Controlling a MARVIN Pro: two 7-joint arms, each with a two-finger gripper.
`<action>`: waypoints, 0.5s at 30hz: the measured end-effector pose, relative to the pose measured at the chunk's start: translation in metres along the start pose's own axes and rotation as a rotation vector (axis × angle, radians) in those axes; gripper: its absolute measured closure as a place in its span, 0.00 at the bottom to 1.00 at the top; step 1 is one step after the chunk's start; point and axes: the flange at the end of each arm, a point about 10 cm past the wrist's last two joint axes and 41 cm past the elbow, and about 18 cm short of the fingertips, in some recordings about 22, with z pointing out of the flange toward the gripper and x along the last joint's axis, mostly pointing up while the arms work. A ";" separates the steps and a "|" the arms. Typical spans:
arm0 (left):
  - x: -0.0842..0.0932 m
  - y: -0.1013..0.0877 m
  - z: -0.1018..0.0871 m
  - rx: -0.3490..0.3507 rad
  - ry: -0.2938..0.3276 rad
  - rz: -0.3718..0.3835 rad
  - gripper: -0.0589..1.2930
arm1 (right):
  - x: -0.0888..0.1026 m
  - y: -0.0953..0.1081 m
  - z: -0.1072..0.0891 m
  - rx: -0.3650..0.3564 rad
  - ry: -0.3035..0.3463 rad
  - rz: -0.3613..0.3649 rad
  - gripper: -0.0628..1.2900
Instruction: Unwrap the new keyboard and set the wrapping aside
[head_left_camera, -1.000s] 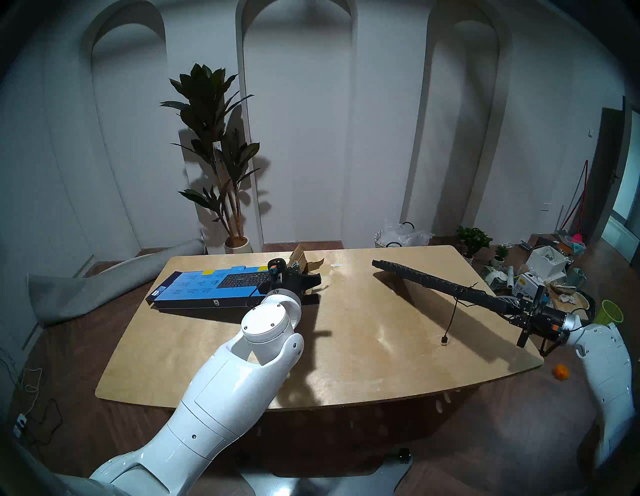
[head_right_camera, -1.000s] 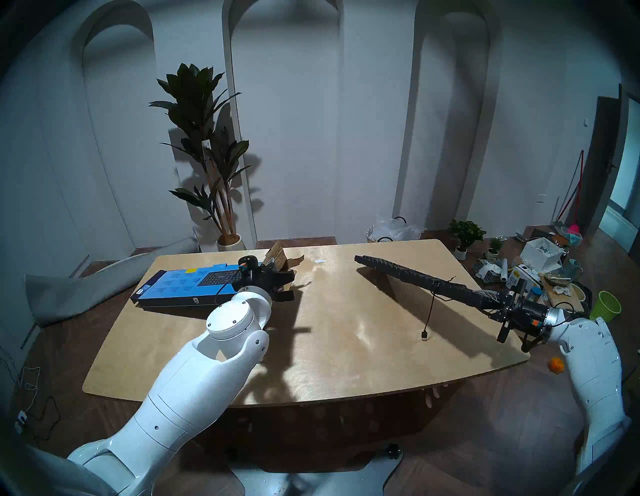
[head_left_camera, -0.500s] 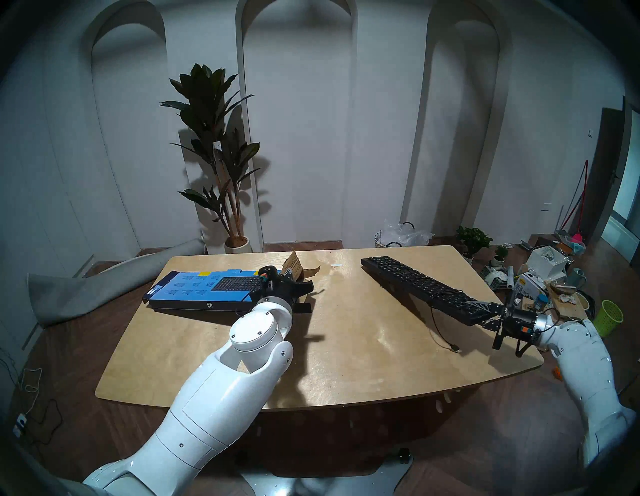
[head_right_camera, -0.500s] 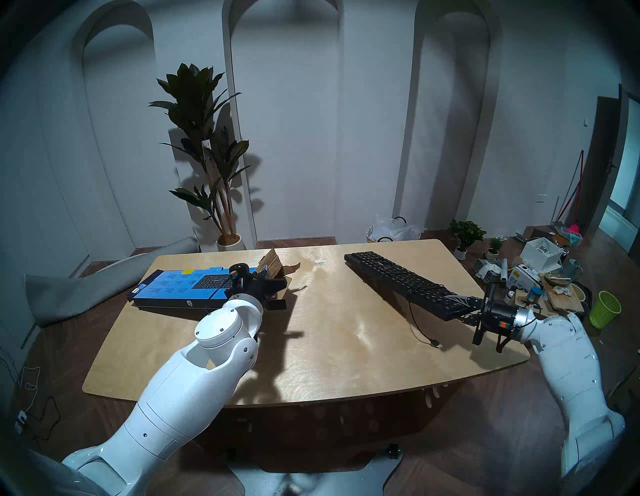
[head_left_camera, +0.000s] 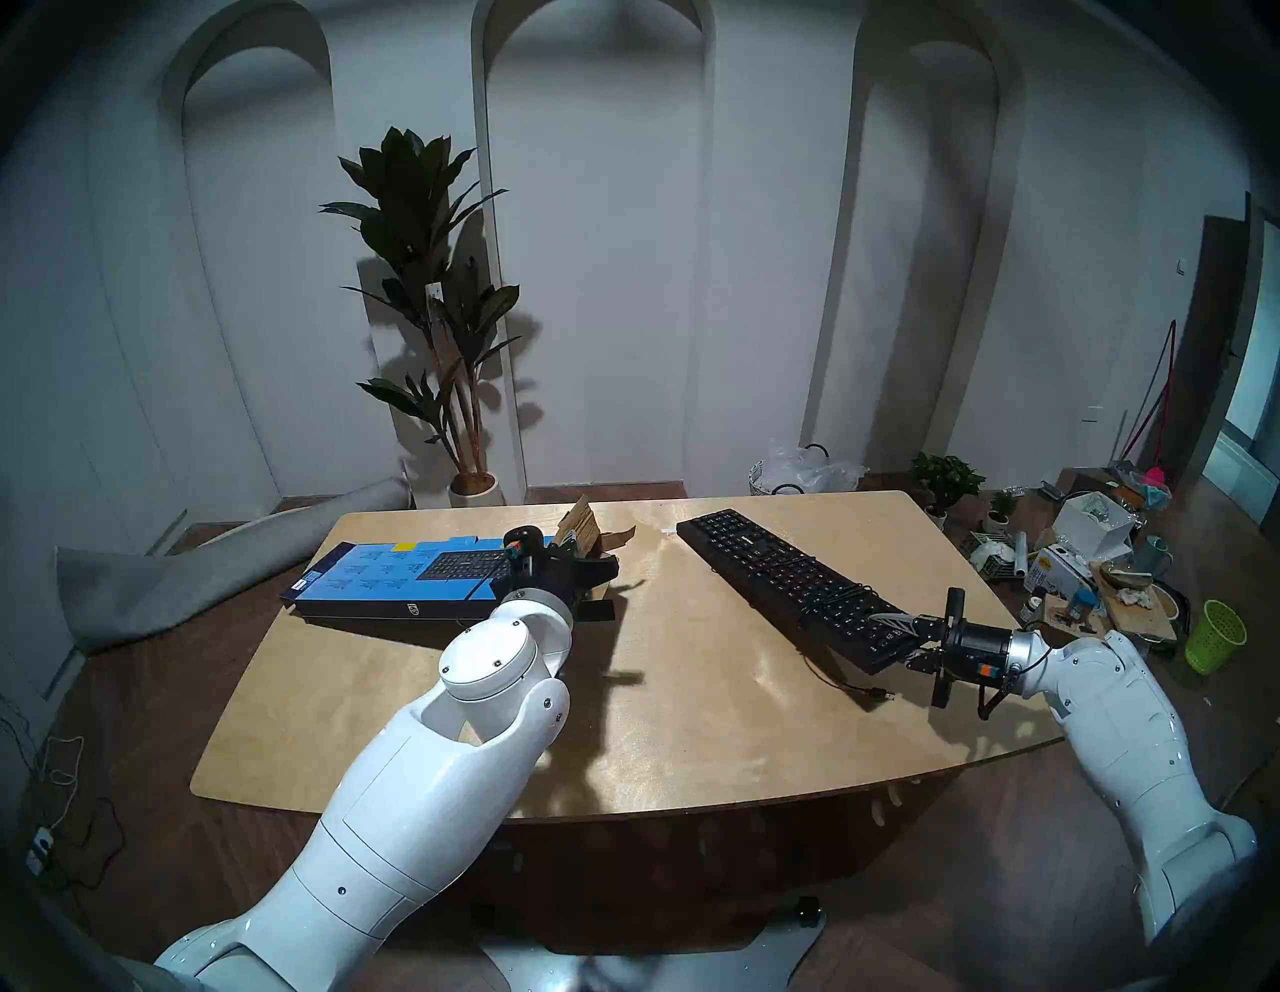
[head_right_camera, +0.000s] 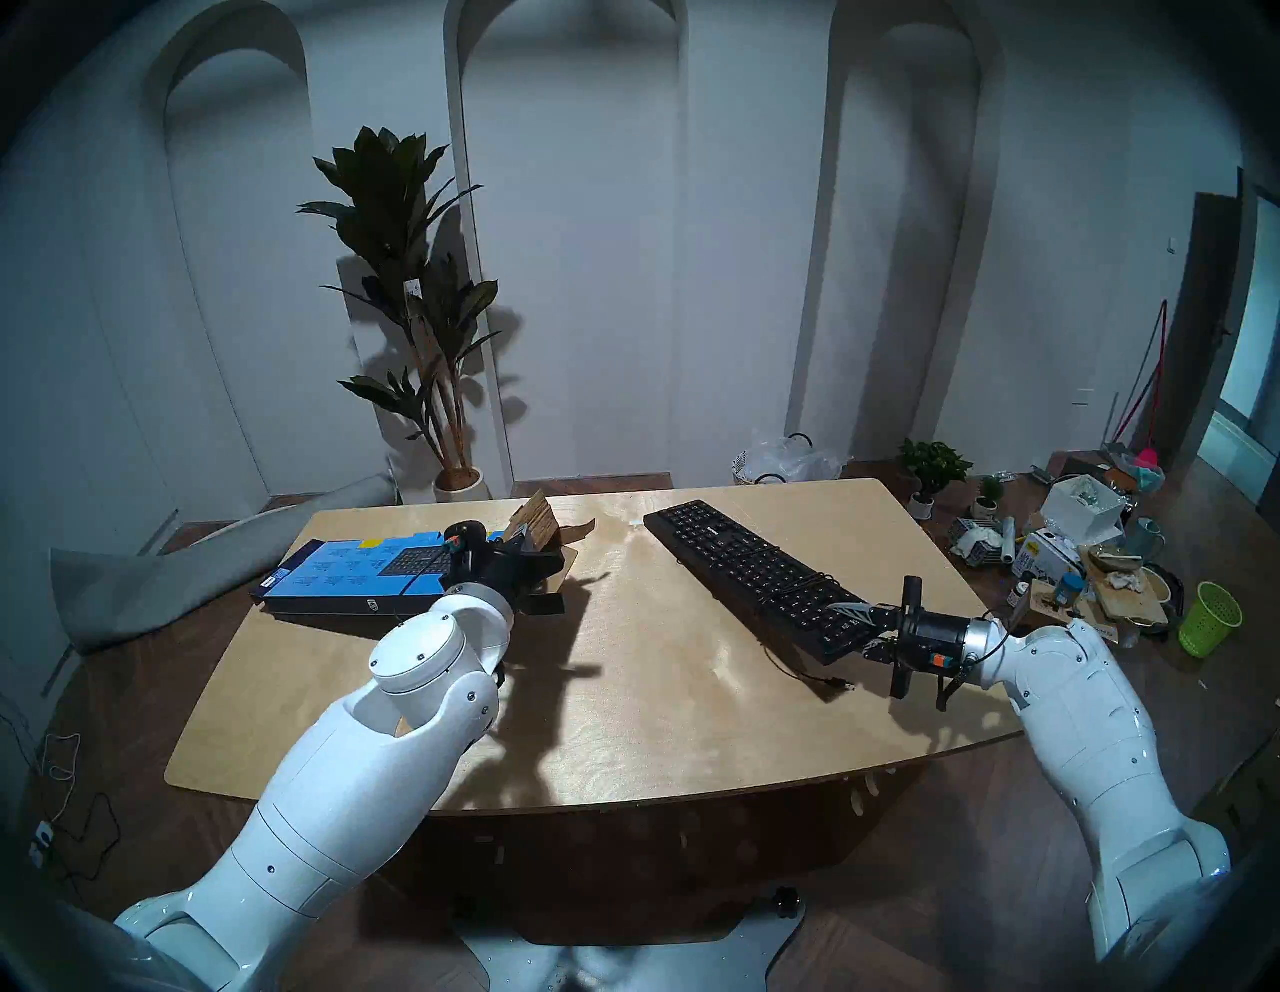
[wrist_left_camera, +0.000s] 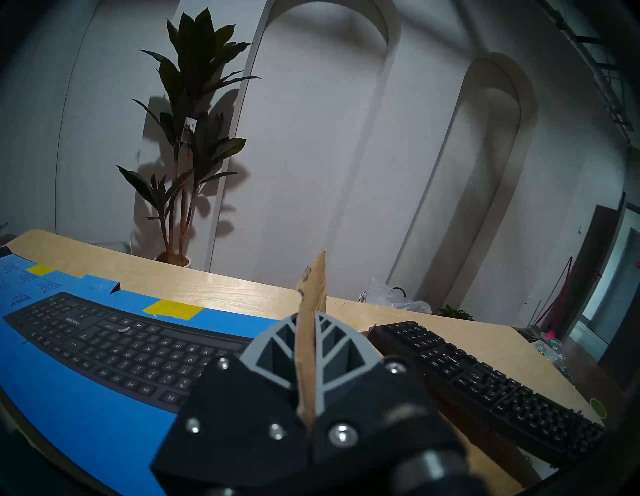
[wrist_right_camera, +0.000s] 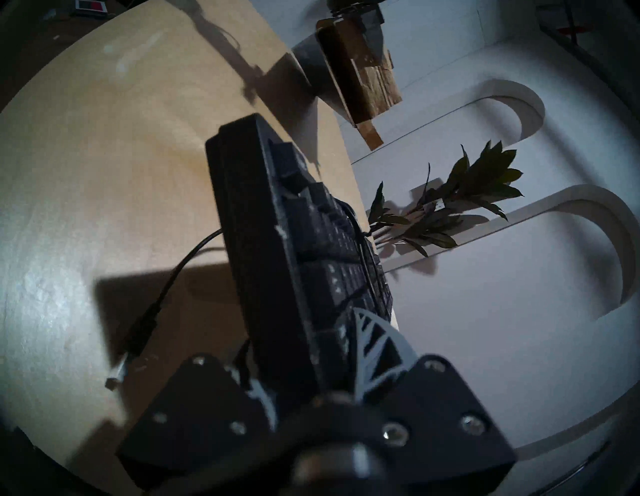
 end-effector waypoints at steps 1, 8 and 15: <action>0.000 0.000 0.000 -0.001 0.000 -0.001 0.97 | 0.000 -0.003 0.000 0.013 -0.003 -0.003 0.77; 0.004 -0.002 0.001 -0.014 0.001 -0.011 0.97 | -0.011 -0.011 -0.018 0.095 -0.055 -0.033 0.77; 0.007 -0.002 0.002 -0.028 -0.002 -0.011 0.97 | -0.019 -0.004 -0.037 0.176 -0.093 -0.073 0.19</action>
